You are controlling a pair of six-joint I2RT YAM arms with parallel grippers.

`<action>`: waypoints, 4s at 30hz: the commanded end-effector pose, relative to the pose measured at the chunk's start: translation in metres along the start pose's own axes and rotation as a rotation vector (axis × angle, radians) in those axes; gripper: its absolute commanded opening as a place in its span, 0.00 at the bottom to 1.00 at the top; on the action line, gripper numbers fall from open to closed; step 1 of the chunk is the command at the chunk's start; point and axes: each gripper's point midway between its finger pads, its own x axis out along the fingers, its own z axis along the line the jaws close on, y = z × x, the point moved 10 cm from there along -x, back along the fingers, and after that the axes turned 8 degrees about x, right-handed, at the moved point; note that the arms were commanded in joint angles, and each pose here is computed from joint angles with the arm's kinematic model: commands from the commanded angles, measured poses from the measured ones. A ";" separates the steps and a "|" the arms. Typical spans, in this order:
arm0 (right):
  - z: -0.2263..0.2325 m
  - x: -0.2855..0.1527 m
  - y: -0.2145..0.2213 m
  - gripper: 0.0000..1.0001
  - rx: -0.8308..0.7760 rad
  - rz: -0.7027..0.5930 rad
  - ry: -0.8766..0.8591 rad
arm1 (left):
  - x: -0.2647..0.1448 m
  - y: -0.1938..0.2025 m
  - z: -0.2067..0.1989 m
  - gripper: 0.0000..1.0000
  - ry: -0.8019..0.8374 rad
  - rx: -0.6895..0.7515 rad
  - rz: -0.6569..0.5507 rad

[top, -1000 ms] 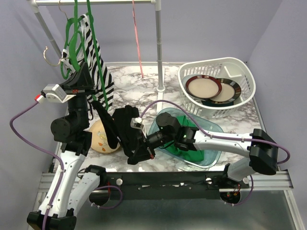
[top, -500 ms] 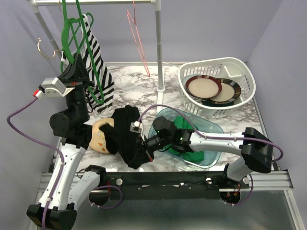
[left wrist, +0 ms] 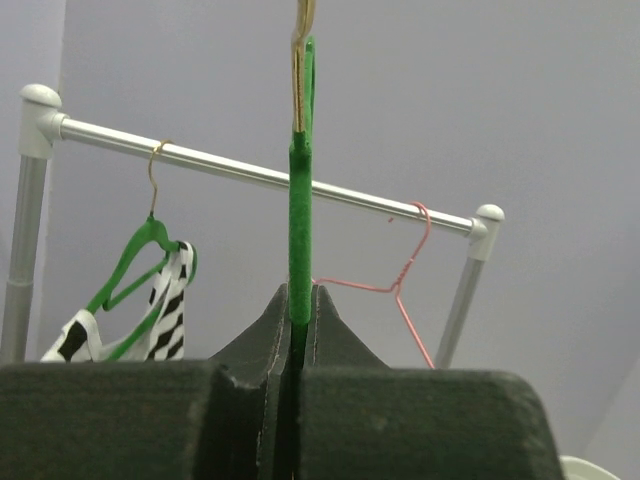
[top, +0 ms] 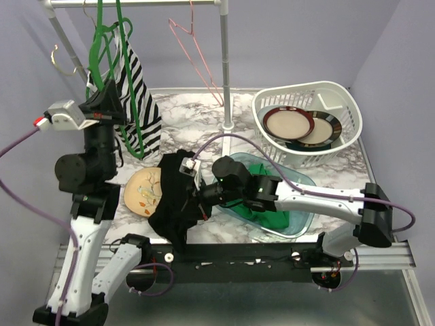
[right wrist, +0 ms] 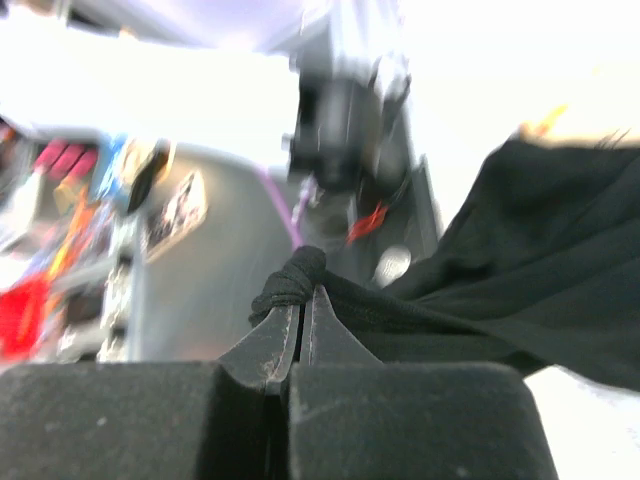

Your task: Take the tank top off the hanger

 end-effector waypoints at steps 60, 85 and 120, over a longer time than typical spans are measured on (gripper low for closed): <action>0.130 -0.297 -0.188 0.01 -0.680 -1.438 0.788 | -0.107 -0.018 0.006 0.00 0.060 -0.092 0.443; -0.009 -0.185 -0.043 0.01 -0.049 -0.769 0.795 | -0.102 -0.013 0.005 0.00 0.062 -0.078 0.458; -0.055 -0.172 0.027 0.52 0.336 -0.564 1.043 | -0.083 -0.012 0.007 0.00 0.029 0.011 0.528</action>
